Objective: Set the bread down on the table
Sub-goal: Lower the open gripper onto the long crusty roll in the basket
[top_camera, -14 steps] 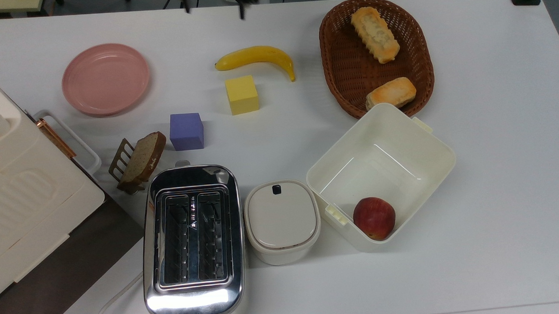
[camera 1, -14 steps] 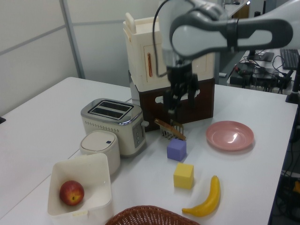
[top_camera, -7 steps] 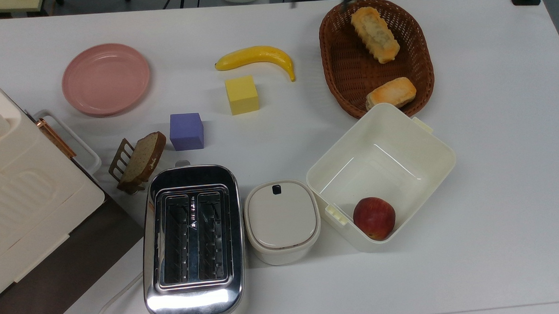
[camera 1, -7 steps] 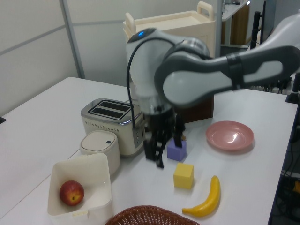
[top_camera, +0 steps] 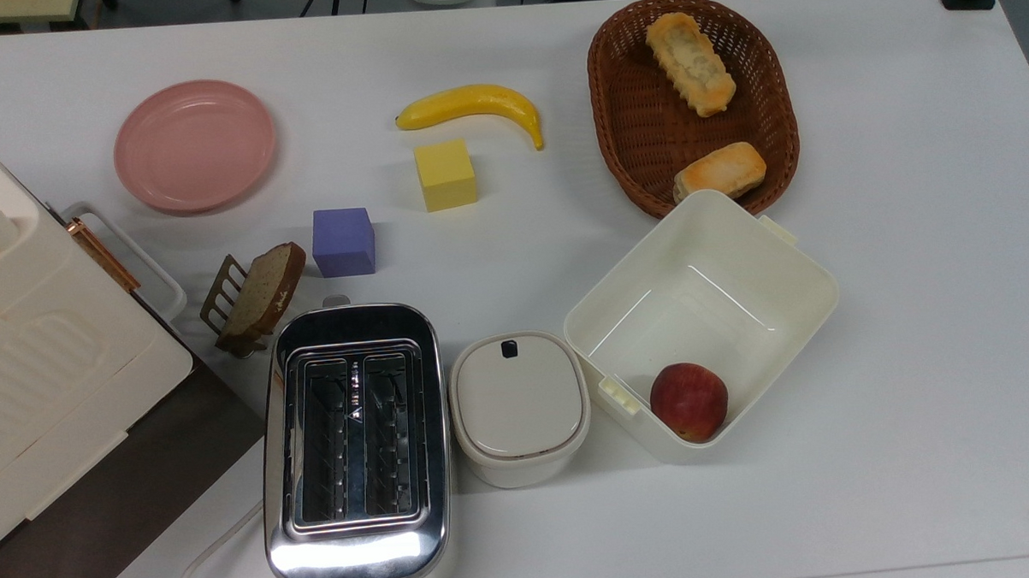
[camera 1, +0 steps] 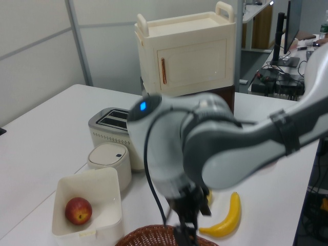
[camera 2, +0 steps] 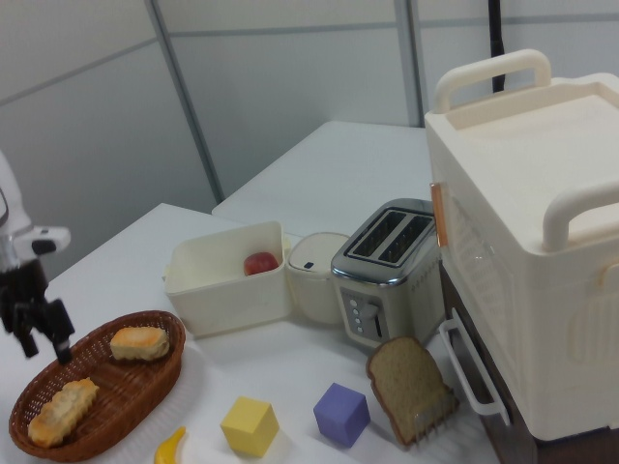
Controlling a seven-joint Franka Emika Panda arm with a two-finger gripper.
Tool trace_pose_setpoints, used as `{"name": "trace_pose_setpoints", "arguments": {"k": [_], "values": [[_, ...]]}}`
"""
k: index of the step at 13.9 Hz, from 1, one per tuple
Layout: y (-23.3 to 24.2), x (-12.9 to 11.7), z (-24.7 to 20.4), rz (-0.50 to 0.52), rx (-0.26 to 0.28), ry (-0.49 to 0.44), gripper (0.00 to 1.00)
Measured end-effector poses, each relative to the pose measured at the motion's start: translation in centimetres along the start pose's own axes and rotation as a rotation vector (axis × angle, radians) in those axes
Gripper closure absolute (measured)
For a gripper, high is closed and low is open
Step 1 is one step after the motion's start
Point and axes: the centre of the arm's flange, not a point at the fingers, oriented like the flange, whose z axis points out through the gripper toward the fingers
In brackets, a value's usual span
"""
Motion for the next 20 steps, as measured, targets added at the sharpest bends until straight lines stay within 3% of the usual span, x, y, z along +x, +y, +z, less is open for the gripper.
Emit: {"name": "trace_pose_setpoints", "arguments": {"k": [3, 6, 10, 20], "values": [[-3.2, -1.4, 3.5, -0.169, -0.041, -0.055, 0.0], [-5.8, -1.5, 4.5, -0.242, -0.02, 0.009, 0.0], [-7.3, 0.3, 7.3, -0.249, 0.063, 0.174, 0.0], [-7.2, 0.1, 11.8, -0.238, 0.069, 0.213, 0.0]]}}
